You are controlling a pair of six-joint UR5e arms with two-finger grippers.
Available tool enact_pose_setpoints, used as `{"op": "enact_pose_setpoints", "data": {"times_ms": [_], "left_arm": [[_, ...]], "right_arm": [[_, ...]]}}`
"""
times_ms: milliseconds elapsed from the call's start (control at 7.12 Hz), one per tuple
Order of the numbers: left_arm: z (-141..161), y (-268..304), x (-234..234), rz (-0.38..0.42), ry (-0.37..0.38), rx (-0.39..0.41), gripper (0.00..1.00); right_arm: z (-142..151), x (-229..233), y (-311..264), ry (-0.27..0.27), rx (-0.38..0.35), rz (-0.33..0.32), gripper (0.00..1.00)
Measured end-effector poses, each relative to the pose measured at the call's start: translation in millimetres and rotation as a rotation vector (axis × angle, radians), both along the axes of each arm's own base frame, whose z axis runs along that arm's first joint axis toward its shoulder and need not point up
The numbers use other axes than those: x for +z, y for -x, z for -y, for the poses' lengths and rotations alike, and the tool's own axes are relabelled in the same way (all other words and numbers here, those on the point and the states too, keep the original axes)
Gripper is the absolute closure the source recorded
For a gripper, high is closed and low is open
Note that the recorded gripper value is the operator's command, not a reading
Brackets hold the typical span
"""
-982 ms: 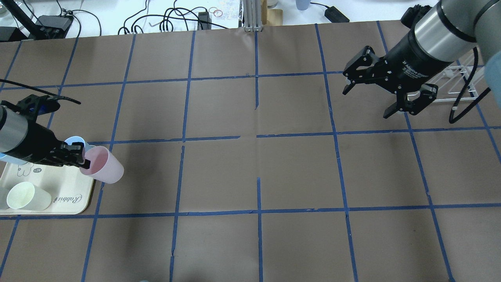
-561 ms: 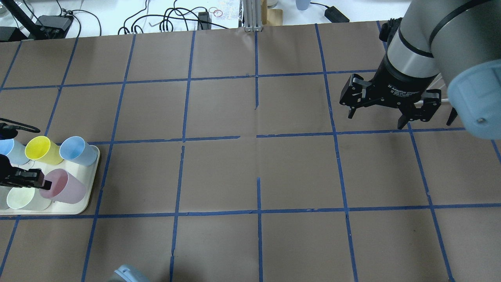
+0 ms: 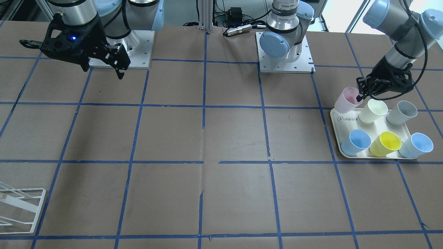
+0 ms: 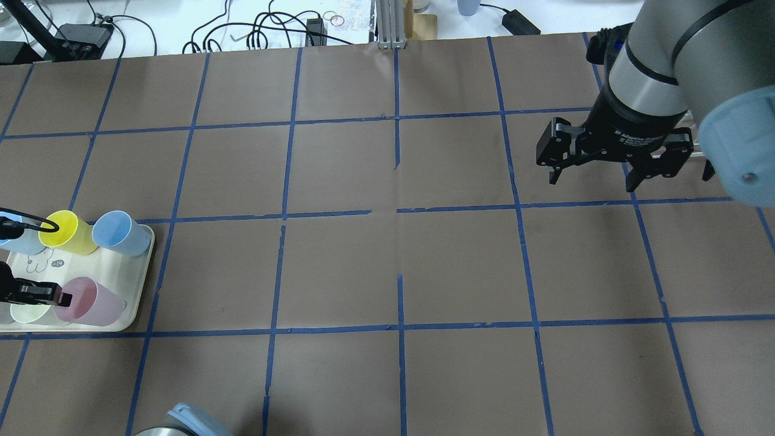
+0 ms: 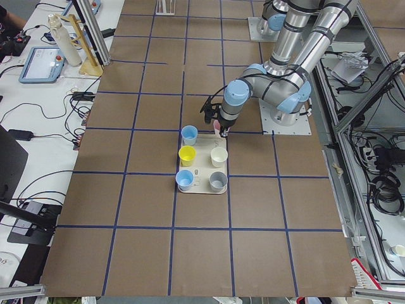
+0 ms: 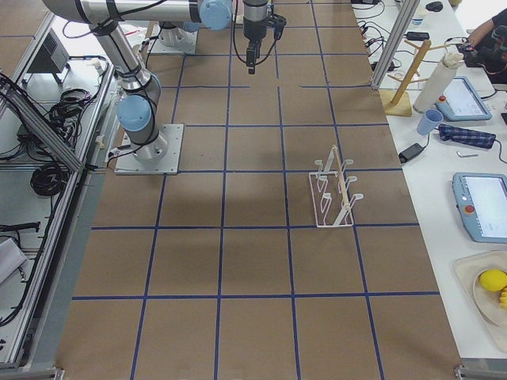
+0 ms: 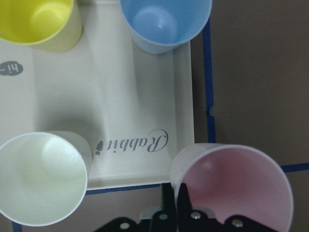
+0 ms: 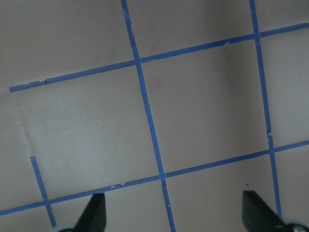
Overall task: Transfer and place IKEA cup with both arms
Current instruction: 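Lower the pink cup onto the tray and open the left gripper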
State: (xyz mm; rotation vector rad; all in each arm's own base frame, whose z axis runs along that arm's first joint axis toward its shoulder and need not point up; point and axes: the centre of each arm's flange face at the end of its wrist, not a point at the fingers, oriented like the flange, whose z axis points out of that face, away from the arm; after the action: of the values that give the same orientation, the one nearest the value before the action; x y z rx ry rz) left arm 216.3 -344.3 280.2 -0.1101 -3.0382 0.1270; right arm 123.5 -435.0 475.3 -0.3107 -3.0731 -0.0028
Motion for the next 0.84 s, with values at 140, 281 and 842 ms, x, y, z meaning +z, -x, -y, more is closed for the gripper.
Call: {"op": "enact_pose_setpoints", "data": {"times_ms": [140, 281, 842], "left_arm": [[2.3, -6.2, -5.6, 0.003, 0.004, -0.01, 1.0], [3.7, -11.3, -12.8, -0.001, 0.002, -0.018, 1.0], [4.2, -23.5, -27.5, 0.008, 0.008, -0.028, 1.0]], "right_arm": [[0.8, 0.3, 5.7, -0.003, 0.009, 0.0, 0.0], [0.4, 0.8, 6.8, -0.006, 0.017, 0.008, 0.0], [-6.2, 4.0, 2.5, -0.016, 0.024, 0.043, 0.0]]}}
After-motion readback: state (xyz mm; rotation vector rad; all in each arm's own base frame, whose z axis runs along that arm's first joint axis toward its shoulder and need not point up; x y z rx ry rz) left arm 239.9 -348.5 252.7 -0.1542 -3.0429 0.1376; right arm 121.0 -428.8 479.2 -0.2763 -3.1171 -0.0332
